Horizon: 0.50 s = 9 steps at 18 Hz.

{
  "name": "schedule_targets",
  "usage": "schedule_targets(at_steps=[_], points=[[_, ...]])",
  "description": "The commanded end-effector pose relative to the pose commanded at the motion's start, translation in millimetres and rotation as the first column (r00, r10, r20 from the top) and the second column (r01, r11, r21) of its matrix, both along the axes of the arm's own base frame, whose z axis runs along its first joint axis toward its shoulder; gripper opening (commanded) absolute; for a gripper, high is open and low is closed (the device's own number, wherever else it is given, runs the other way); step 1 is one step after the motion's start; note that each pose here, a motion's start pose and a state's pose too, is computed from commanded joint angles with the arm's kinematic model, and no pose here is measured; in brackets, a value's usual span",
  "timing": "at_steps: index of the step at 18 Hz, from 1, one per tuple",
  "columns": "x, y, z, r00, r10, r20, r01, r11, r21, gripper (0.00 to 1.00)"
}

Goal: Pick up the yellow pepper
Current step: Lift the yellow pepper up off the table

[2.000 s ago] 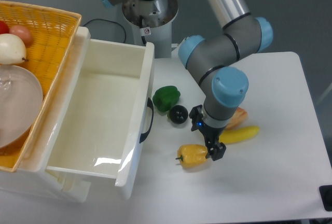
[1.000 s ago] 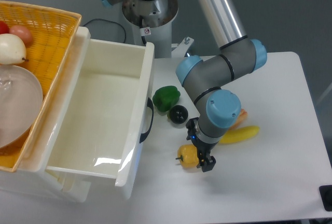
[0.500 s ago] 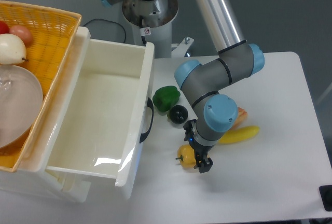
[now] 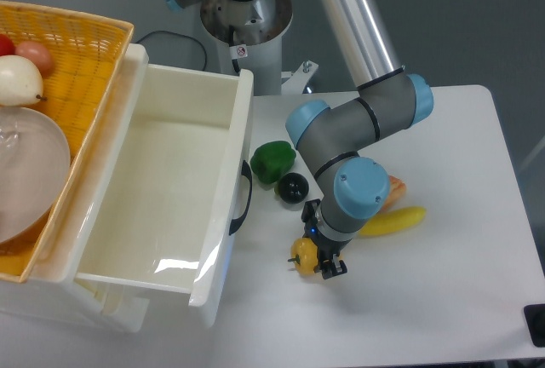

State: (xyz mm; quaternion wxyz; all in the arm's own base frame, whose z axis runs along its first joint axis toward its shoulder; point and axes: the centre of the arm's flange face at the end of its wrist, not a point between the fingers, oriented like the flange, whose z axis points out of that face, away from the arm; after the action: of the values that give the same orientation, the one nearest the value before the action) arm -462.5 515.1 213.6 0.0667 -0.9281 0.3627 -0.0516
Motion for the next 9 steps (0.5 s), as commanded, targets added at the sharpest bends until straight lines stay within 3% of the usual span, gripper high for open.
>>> schedule_targets(at_steps=[9], points=[[-3,-3,50,1.000,0.020,-0.023,-0.019,0.999,0.050,0.41]])
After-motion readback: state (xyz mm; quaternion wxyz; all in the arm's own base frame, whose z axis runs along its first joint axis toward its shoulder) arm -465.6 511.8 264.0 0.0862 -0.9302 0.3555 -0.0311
